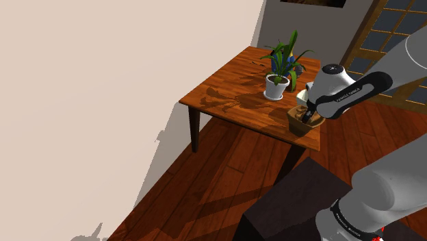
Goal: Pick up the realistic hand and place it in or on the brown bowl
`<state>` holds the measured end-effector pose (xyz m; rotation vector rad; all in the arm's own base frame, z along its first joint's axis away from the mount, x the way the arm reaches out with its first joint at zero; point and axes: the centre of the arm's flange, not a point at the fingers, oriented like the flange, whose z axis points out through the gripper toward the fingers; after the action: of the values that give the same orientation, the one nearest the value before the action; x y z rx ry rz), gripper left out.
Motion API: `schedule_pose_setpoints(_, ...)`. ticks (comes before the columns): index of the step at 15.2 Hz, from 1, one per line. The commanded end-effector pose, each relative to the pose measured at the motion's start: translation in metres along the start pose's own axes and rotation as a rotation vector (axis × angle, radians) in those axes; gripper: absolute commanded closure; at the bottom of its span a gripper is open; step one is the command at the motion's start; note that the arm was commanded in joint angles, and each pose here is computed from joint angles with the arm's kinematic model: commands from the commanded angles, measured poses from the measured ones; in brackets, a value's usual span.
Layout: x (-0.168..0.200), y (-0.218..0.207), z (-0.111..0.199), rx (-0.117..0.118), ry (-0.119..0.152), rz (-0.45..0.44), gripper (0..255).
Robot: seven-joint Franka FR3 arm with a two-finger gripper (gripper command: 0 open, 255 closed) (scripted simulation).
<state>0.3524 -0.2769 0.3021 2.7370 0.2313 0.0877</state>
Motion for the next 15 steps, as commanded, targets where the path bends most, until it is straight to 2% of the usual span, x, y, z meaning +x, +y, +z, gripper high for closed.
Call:
schedule_pose_setpoints(1, 0.000, 0.000, 0.000, 0.000, 0.000, 0.000, 0)
schedule_pose_setpoints(3, 0.000, 0.000, 0.000, 0.000, 0.000, 0.000, 0)
schedule_pose_setpoints(7, 0.000, 0.000, -0.050, 0.000, 0.000, 0.000, 0)
schedule_pose_setpoints(15, 0.000, 0.000, -0.050, 0.000, 0.000, 0.000, 0)
